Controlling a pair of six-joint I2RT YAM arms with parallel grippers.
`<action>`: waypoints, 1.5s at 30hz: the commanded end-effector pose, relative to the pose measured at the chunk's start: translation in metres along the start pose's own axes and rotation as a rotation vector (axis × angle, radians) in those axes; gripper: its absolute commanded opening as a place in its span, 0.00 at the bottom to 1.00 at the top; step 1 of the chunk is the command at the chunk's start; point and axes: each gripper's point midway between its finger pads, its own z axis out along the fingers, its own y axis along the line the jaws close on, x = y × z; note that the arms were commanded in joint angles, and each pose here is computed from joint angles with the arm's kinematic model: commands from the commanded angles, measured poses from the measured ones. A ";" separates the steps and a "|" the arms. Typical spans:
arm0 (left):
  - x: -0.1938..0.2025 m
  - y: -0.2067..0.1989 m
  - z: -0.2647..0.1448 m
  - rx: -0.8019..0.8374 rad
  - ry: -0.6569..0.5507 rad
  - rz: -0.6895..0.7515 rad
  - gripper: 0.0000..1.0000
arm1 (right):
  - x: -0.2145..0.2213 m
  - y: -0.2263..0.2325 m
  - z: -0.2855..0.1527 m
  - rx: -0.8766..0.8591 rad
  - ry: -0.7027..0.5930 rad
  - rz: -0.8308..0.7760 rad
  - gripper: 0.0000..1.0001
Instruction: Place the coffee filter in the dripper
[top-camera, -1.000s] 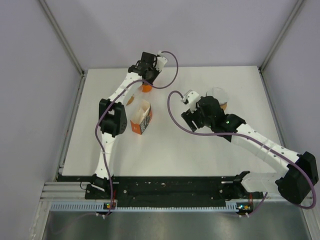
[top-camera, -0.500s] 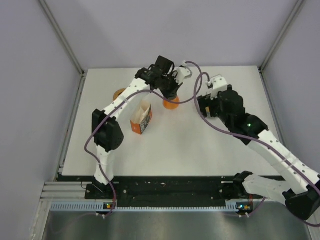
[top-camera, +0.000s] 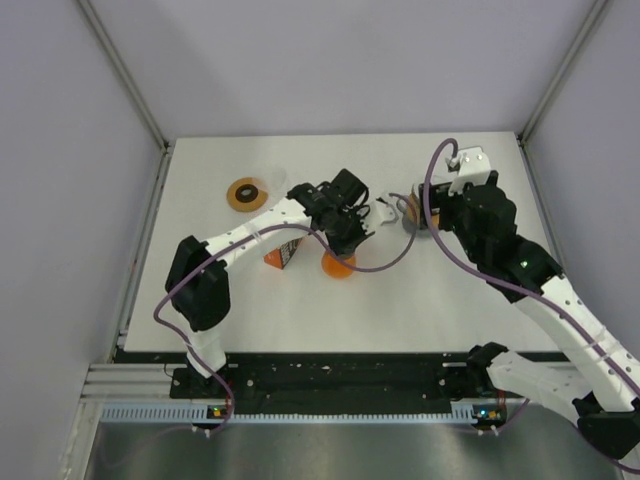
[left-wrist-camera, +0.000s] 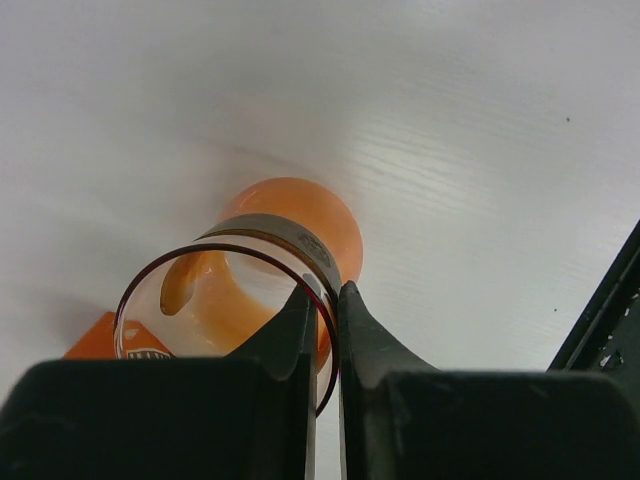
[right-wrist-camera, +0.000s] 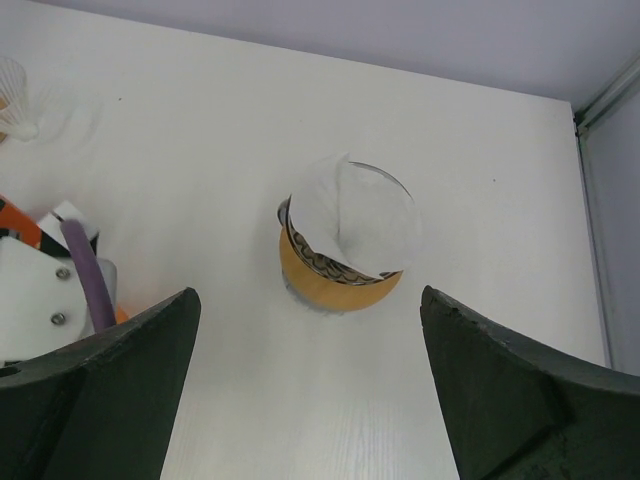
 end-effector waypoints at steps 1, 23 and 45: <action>-0.016 0.004 -0.004 -0.120 -0.047 0.066 0.00 | -0.008 -0.004 -0.006 -0.005 -0.035 0.034 0.91; -0.056 -0.042 -0.086 0.051 -0.120 -0.046 0.73 | -0.006 0.005 -0.006 -0.055 -0.037 0.013 0.91; 0.105 0.248 -0.271 -0.853 -0.425 -0.913 0.83 | 0.005 0.010 0.003 -0.066 -0.005 -0.020 0.92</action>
